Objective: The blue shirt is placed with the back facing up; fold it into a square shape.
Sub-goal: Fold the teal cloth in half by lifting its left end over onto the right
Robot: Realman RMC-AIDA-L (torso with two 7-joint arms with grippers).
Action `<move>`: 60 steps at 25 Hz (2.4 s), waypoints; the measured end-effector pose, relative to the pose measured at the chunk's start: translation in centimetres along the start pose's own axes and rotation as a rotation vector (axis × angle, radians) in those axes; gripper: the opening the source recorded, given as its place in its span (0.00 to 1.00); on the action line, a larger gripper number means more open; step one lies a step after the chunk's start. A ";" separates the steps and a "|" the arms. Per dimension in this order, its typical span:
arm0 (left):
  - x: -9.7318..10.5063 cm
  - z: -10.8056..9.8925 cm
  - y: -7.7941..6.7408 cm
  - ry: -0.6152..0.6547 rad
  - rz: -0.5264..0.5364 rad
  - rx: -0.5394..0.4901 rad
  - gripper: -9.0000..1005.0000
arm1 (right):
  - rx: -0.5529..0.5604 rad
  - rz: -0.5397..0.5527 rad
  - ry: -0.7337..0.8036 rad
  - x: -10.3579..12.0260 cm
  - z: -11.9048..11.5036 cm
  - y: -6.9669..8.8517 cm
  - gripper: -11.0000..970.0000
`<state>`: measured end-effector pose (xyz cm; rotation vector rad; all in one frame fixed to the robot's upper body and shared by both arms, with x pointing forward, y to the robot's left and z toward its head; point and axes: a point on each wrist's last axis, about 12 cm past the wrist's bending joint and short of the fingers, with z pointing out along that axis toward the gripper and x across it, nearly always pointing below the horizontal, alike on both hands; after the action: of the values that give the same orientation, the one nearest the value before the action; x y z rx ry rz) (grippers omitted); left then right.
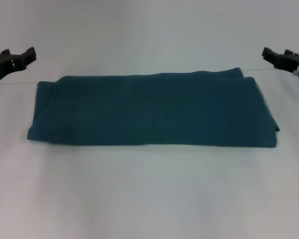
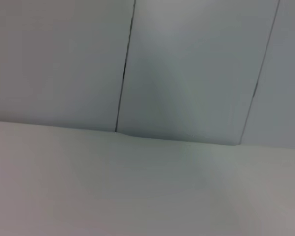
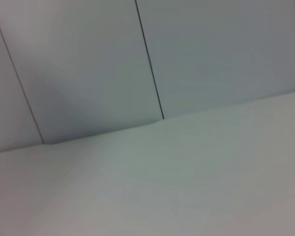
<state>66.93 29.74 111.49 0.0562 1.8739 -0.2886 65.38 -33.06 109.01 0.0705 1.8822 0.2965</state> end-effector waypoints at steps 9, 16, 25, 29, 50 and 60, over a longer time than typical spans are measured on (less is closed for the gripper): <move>1.3 -2.6 0.8 0.040 -0.051 0.093 0.71 | -0.149 0.105 0.124 0.5 -2.0 -1.2 0.72; 2.2 -4.9 1.2 0.122 -0.007 0.205 0.70 | -0.237 0.191 0.169 0.7 -4.6 -2.5 0.72; 3.5 -5.2 1.6 0.262 0.020 0.175 0.69 | -0.253 0.223 0.307 0.8 -5.6 -2.9 0.72; 4.0 -5.3 1.9 0.287 0.036 0.148 0.68 | -0.235 0.248 0.341 0.9 -6.0 -3.5 0.72; 6.0 -5.0 1.5 0.369 0.097 0.112 0.64 | -0.245 0.271 0.362 0.5 -6.5 -4.0 0.71; 5.9 -4.6 0.7 0.379 0.125 0.133 0.63 | -0.242 0.273 0.360 0.6 -6.5 -3.9 0.71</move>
<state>60.91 30.81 107.11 0.3376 2.2126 -0.3331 59.48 -37.85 109.45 0.1167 2.1786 0.7642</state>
